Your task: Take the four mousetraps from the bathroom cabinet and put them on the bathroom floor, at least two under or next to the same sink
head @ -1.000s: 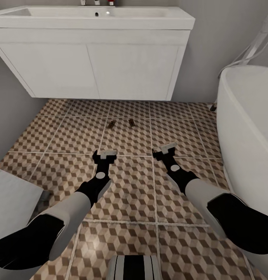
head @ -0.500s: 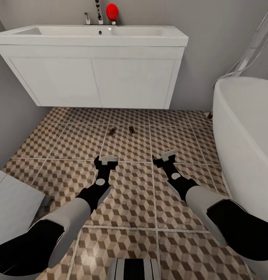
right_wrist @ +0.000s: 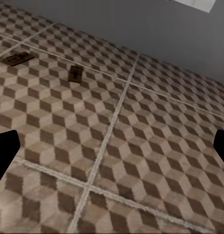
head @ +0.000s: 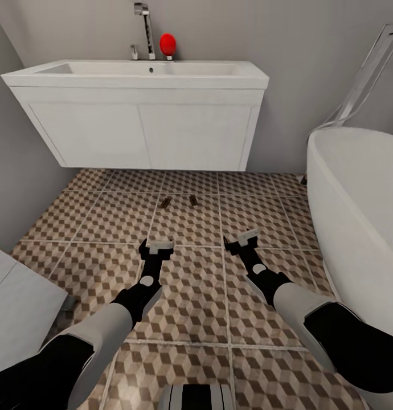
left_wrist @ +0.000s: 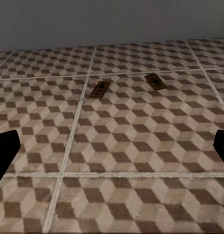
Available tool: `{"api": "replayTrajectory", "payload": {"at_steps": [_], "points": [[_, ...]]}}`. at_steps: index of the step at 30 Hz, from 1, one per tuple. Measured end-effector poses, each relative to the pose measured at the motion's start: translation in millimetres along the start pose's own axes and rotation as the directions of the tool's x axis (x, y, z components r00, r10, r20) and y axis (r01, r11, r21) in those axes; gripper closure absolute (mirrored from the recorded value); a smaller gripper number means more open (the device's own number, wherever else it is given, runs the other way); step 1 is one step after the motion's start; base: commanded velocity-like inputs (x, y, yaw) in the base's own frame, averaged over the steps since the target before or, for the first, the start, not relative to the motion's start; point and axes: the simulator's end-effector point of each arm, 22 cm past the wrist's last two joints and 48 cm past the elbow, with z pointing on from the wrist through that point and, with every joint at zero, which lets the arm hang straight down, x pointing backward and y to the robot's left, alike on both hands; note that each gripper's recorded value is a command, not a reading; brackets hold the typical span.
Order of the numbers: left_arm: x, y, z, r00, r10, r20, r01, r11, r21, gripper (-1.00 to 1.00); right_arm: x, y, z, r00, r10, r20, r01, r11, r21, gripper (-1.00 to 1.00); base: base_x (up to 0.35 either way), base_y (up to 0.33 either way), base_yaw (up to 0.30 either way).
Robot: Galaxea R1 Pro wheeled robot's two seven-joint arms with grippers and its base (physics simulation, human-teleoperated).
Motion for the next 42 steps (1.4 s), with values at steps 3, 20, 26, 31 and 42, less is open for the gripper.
{"api": "replayTrajectory", "payload": {"at_steps": [3, 20, 26, 31, 42], "points": [[0.9, 0.4, -6.8, 1.000, -0.002, 0.005, 0.002, 1.000, 0.001, -1.00, -1.5, 0.2, -5.6, 1.000, 0.001, 0.006, -0.001, 1.000, 0.000, -1.00, 0.000, 0.000, 0.000], [16.7, 0.1, -48.8, 1.000, -0.018, 0.015, 0.018, 0.999, 0.040, -1.00, 6.2, 5.0, -38.1, 1.000, 0.014, -0.009, -0.015, 1.000, -0.017, -1.00, 0.000, 0.000, 0.000], [30.5, 6.2, -69.4, 1.000, -0.017, 0.001, 0.017, 0.999, 0.039, -1.00, 3.1, 1.1, -46.3, 1.000, 0.017, -0.010, -0.018, 1.000, -0.017, -1.00, 0.000, 0.000, 0.000], [41.9, 11.3, -85.2, 1.000, -0.008, -0.030, 0.009, 0.999, 0.038, -1.00, 4.1, 1.3, -55.8, 1.000, 0.022, -0.015, -0.022, 1.000, -0.021, -1.00, 0.000, 0.000, 0.000], [31.2, 18.2, -98.1, 0.999, -0.004, -0.044, 0.006, 0.999, 0.035, -1.00, -2.4, 3.1, -72.0, 0.999, 0.033, -0.024, -0.034, 0.999, -0.029, -1.00, 0.000, 0.000, 0.000]]}}
